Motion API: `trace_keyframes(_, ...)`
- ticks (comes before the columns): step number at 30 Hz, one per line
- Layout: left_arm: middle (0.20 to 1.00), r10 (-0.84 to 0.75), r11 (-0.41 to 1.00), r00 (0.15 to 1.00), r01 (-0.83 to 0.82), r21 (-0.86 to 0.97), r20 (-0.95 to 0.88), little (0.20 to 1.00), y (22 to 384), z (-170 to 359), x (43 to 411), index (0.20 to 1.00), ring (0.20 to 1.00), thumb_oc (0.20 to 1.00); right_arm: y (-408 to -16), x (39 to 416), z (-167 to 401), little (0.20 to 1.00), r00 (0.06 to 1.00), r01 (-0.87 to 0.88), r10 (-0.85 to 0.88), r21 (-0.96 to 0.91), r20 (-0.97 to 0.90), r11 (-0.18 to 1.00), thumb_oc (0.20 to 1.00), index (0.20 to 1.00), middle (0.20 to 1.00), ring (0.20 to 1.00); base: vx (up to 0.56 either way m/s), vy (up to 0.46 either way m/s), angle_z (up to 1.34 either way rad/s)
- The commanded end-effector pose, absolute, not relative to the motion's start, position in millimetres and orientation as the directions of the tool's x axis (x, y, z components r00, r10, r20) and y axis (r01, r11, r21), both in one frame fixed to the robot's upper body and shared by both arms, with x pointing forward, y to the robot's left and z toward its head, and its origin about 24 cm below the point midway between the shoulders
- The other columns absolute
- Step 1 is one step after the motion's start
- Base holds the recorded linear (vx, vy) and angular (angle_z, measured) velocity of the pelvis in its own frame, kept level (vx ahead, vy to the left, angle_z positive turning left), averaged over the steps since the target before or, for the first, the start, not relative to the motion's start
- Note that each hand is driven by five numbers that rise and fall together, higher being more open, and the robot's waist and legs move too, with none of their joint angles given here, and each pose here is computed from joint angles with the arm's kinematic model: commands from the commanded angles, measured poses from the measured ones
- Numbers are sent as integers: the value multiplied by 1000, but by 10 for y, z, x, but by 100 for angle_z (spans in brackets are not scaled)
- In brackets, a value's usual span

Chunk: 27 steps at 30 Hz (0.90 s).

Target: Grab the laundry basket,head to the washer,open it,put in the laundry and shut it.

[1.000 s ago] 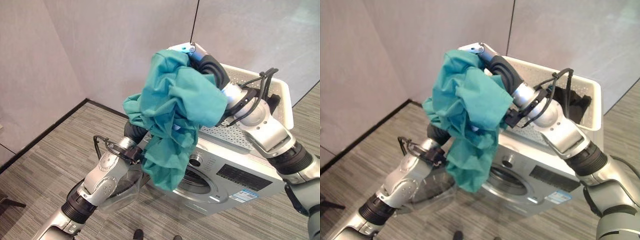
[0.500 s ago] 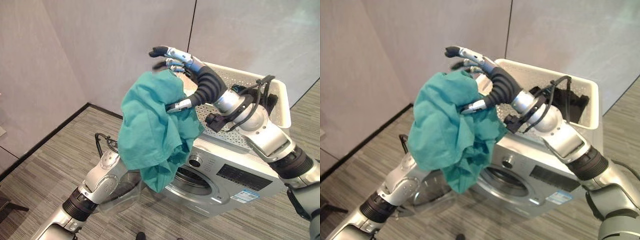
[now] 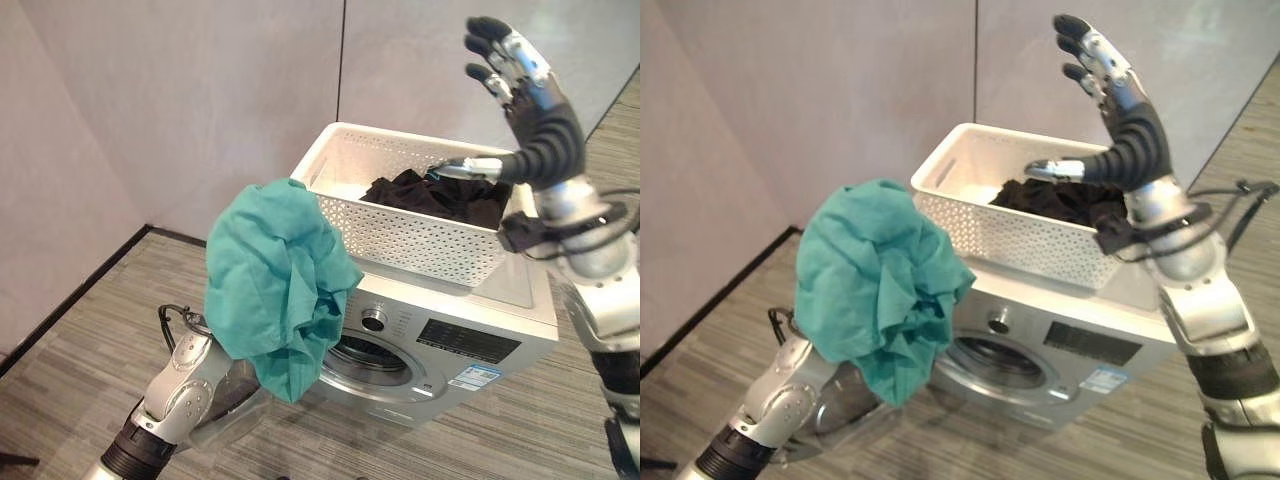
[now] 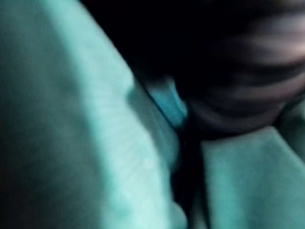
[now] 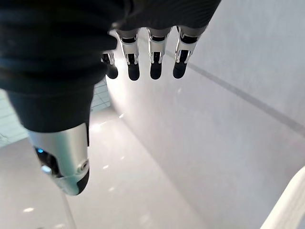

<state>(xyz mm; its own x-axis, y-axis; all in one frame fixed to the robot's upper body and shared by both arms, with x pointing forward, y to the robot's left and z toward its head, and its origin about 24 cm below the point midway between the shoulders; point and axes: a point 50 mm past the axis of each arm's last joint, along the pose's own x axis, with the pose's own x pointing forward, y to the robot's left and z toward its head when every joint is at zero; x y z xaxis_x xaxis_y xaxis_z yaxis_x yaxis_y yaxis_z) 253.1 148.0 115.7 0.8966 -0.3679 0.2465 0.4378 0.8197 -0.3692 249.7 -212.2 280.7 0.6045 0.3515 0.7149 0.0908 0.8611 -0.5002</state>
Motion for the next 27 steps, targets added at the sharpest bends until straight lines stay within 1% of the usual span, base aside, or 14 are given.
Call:
trace_keyframes(1,200,-381,803,825,519,-294,416,200,1524,1501,2496,200,200,200,-2266,2369,3000,1000,511,226,291,-453,809,862,1000,1000,1000,1000,24,56,-19)
trace_keyframes(2,200,-377,808,828,514,-290,416,200,1585,1485,2424,200,200,200,-2455,2232,3015,1000,496,325,228,-423,838,846,1000,1000,1000,1000,33,66,-19)
trace_keyframes(4,200,-380,807,825,516,-286,417,200,1599,1487,2389,200,200,200,-2549,2166,2990,1000,499,364,194,-408,844,837,1000,1000,1000,1000,25,32,-12)
trace_keyframes(5,200,-379,806,829,514,-293,411,200,1651,1457,2335,200,200,200,-2811,2072,2960,1000,503,488,88,-367,860,792,1000,1000,1000,1000,18,25,-13)
trace_keyframes(6,200,-379,802,831,514,-305,406,200,1667,1443,2316,200,200,200,-2915,2028,2917,1000,513,527,46,-357,857,771,1000,1000,1000,1000,6,67,-18)
trace_keyframes(7,200,-363,807,847,494,-323,390,200,1735,1386,2272,200,200,200,-3323,1914,2727,1000,540,663,-146,-313,829,680,1000,1000,1000,1000,-6,56,-20)
trace_keyframes(9,200,-373,802,846,500,-327,380,200,1726,1361,2257,200,200,200,-3424,1892,2653,1000,550,691,-195,-311,812,653,1000,1000,1000,1000,-20,48,-19)
trace_keyframes(11,200,-386,797,851,502,-336,356,200,1734,1307,2242,200,200,200,-3671,1850,2372,1000,580,739,-337,-305,742,601,1000,1000,1000,1000,-64,68,-25)
trace_keyframes(13,200,-418,775,845,523,-355,333,200,1681,1251,2255,200,200,200,-3771,1840,2144,1000,627,744,-391,-368,674,558,1000,1000,1000,1000,-74,39,-21)
trace_keyframes(16,200,-398,779,861,500,-379,317,200,1729,1181,2210,200,200,200,-3837,1931,1893,1000,657,745,-454,-425,602,515,1000,1000,1000,1000,-112,-41,-5)
trace_keyframes(17,200,-395,781,862,498,-378,319,200,1740,1184,2210,200,200,200,-3830,1952,1894,1000,657,744,-451,-423,604,517,1000,1000,1000,1000,-141,-198,-47)
trace_keyframes(18,200,-423,770,860,507,-387,284,200,1701,1080,2198,200,200,200,-3873,2068,1614,1000,689,724,-518,-432,507,538,1000,1000,1000,1000,-79,-159,-70)
trace_keyframes(21,200,-437,759,864,504,-412,252,200,1677,979,2188,200,200,200,-3910,2065,1393,1000,691,723,-574,-410,439,556,1000,1000,1000,1000,-39,-143,-60)
trace_keyframes(27,200,-442,757,888,445,-479,125,200,1719,686,2036,200,200,200,-3963,1863,766,1000,741,646,-644,-465,191,605,1000,1000,1000,1000,-21,-152,29)
